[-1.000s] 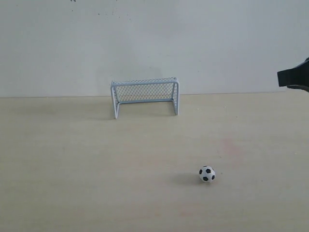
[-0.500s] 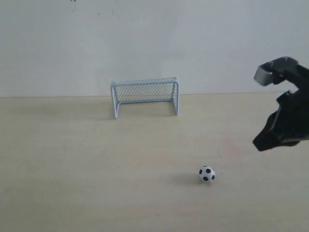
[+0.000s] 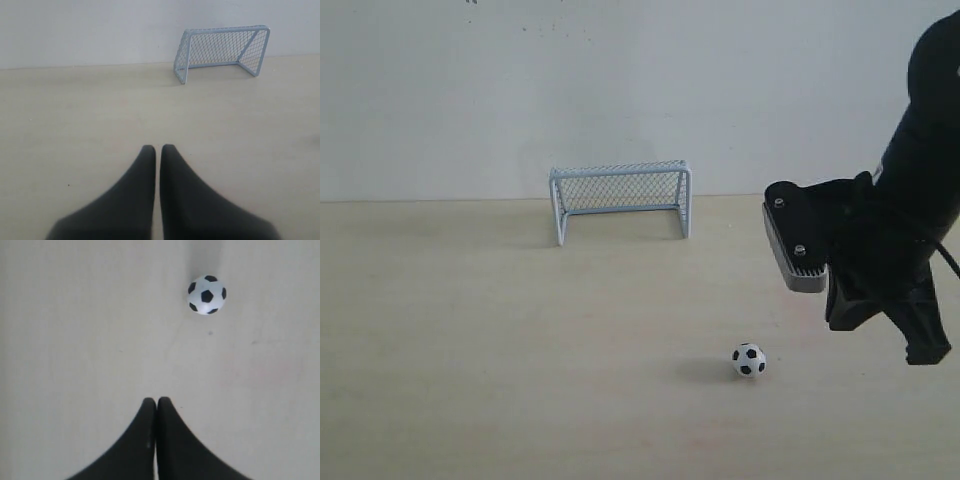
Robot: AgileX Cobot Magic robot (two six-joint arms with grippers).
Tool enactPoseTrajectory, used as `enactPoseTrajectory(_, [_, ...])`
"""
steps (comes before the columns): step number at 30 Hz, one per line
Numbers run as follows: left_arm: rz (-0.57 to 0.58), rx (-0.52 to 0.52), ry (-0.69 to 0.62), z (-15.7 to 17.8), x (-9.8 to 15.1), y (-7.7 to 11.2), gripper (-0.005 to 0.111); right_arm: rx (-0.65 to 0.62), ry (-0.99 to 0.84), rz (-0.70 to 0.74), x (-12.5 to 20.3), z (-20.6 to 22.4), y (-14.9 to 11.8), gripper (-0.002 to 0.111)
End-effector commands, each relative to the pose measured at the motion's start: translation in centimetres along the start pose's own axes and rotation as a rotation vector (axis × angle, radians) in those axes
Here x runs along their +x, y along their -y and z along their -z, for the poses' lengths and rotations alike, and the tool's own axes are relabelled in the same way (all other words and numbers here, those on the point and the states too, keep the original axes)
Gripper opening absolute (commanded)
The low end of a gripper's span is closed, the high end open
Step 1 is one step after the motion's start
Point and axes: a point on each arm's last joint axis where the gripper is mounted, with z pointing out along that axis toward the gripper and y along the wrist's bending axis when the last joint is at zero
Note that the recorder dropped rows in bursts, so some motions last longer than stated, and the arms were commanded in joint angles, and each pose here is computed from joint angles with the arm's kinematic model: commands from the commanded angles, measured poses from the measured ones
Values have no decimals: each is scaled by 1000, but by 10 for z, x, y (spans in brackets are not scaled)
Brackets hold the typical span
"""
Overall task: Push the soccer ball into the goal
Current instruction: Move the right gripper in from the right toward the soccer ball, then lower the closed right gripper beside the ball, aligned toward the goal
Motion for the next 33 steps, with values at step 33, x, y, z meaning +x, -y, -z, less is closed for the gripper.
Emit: enactPoseTrajectory(33, [-6,-4,4,0,0,0,4,-134,41,265,-19,-79,28,0])
